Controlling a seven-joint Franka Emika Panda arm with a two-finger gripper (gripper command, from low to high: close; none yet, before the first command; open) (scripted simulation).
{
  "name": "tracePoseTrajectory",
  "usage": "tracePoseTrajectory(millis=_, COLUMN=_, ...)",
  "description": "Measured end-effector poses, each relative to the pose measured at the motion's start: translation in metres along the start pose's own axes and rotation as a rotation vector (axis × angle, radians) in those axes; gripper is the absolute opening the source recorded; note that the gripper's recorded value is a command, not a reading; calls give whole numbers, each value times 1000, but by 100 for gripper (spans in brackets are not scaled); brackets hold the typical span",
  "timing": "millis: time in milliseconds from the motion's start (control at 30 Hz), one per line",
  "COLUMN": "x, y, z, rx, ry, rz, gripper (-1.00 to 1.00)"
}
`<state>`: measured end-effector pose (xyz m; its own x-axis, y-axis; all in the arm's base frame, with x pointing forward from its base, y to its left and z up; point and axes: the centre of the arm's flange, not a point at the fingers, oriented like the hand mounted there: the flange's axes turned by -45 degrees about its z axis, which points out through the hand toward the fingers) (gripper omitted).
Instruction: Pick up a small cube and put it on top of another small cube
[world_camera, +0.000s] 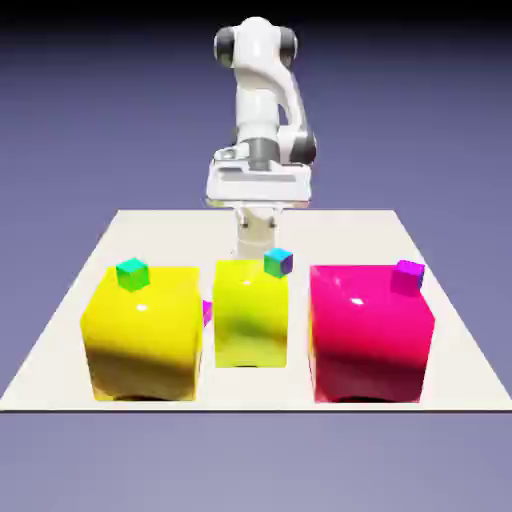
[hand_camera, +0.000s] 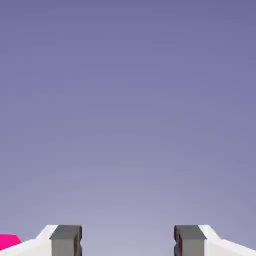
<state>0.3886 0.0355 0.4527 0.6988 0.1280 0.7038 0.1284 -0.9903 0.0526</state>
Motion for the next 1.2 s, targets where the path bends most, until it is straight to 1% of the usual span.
tracePoseTrajectory(millis=133, x=-16, y=-102, z=6, rx=153, ry=-29, rz=-252, gripper=0)
tracePoseTrajectory(millis=300, x=-65, y=-220, z=-10, rx=341, ry=-51, rz=-569, gripper=0)
tracePoseTrajectory(millis=467, x=-143, y=-314, z=-47, rx=528, ry=-57, rz=-890, gripper=0)
tracePoseTrajectory(millis=633, x=-240, y=-374, z=-99, rx=712, ry=-47, rz=-1213, gripper=0)
tracePoseTrajectory(millis=767, x=-326, y=-392, z=-147, rx=857, ry=-28, rz=-1473, gripper=0)
tracePoseTrajectory(millis=900, x=-411, y=-385, z=-193, rx=1001, ry=2, rz=-1733, gripper=0)
tracePoseTrajectory(millis=1033, x=-491, y=-351, z=-235, rx=1142, ry=44, rz=-1992, gripper=0)
tracePoseTrajectory(millis=1200, x=-574, y=-280, z=-274, rx=1315, ry=114, rz=-2316, gripper=0)
